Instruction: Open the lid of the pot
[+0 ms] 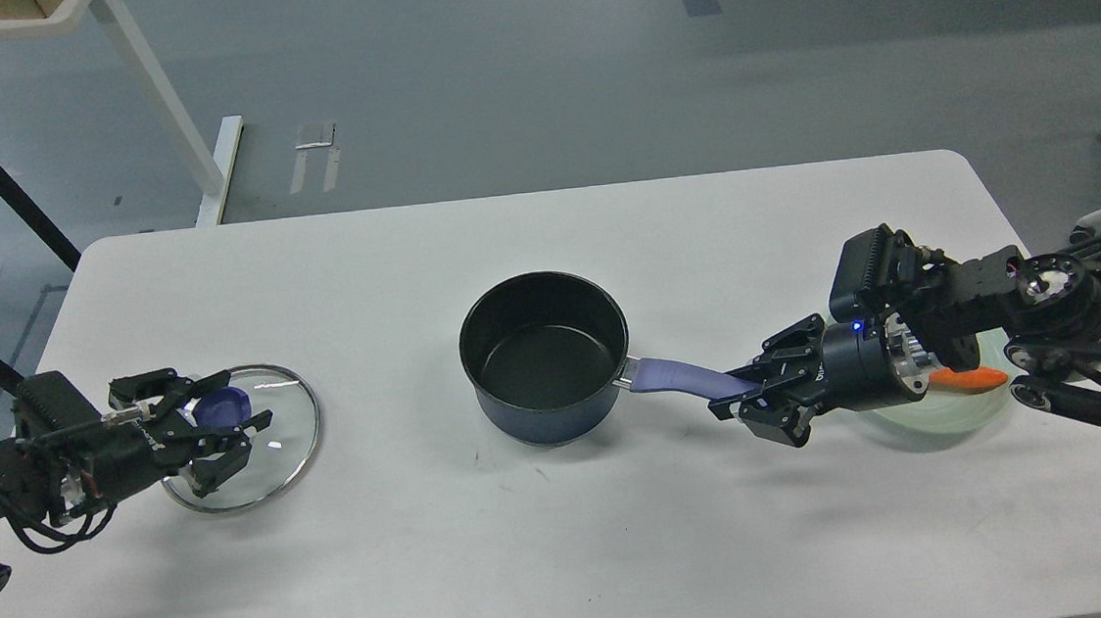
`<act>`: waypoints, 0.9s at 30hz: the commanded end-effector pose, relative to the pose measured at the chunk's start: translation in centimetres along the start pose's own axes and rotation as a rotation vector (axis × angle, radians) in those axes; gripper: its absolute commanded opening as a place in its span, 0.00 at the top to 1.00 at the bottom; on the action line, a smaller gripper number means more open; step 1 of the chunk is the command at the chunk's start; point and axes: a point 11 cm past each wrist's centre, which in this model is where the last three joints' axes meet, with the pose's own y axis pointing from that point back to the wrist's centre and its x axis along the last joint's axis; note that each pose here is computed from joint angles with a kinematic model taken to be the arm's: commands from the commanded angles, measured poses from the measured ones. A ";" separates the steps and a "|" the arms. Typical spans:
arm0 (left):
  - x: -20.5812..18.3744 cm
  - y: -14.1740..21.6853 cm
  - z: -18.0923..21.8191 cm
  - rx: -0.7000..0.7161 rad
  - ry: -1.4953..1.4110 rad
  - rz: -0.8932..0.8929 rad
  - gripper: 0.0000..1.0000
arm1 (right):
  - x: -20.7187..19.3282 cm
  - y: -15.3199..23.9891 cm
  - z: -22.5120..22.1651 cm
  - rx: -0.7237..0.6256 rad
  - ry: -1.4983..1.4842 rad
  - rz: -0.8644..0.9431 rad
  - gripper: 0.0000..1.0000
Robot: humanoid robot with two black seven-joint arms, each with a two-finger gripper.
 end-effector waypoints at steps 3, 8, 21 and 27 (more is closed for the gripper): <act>0.0 0.0 -0.1 0.007 0.012 0.003 0.19 | 0.0 0.0 0.0 0.000 0.000 0.000 0.65; 0.5 -0.1 -0.1 0.004 0.012 0.015 0.06 | 0.0 0.0 0.0 0.000 0.000 0.000 0.65; 12.0 -1.7 -1.9 0.047 0.513 0.294 0.03 | 0.0 0.0 0.0 0.000 0.000 0.000 0.64; 15.7 -1.6 -4.5 0.032 1.219 0.457 0.01 | 0.0 0.0 0.0 -0.001 -0.001 0.000 0.59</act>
